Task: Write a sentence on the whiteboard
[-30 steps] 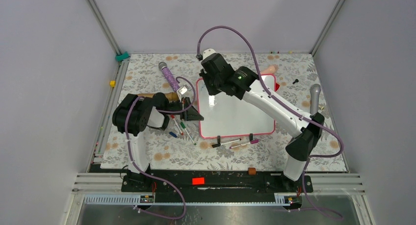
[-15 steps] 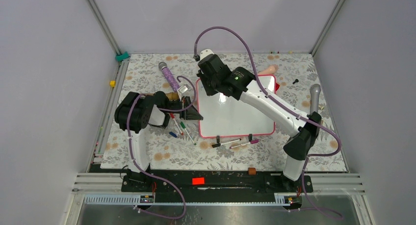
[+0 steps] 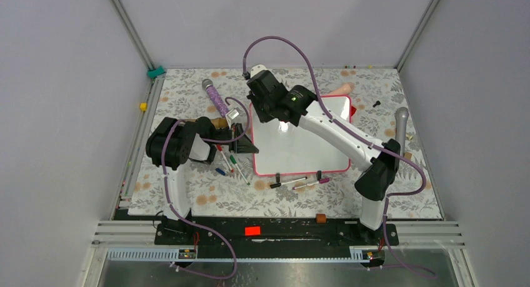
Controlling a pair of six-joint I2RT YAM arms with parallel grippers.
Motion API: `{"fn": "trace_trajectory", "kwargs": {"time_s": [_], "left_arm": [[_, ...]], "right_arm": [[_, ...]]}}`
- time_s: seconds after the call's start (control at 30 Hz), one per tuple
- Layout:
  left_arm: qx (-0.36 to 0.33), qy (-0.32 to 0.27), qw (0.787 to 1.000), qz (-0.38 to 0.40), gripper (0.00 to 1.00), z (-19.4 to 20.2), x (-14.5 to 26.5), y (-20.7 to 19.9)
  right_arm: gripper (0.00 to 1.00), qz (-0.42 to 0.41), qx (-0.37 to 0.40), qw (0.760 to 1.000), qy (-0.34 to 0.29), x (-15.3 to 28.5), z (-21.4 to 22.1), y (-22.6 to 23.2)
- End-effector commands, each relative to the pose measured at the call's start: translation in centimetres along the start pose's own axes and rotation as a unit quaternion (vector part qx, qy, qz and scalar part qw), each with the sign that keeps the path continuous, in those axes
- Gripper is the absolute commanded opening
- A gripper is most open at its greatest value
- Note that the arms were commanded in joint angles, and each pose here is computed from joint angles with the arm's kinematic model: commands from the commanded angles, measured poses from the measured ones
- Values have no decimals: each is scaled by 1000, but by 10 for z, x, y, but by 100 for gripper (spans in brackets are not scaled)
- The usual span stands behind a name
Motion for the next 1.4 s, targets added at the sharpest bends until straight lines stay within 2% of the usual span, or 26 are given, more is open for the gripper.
{"fn": "trace_trajectory", "kwargs": {"time_s": [0.0, 1.37], "left_arm": [[-3, 16, 1000, 12, 0, 4, 2, -9], [-8, 17, 1000, 14, 0, 2, 2, -9]], "right_arm": [[0, 12, -3, 999, -36, 5, -19, 1], [0, 42, 5, 999, 5, 6, 12, -9]]}}
Point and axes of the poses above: each gripper's point midway between its finger pads, its own x axis back along the fingers, its own y axis along the line the jaws close on, z = x × y, the point moved 7 cm from there along x, back along the fingers, and after that the axes turned 4 degrees about x, right-handed, at the moved point
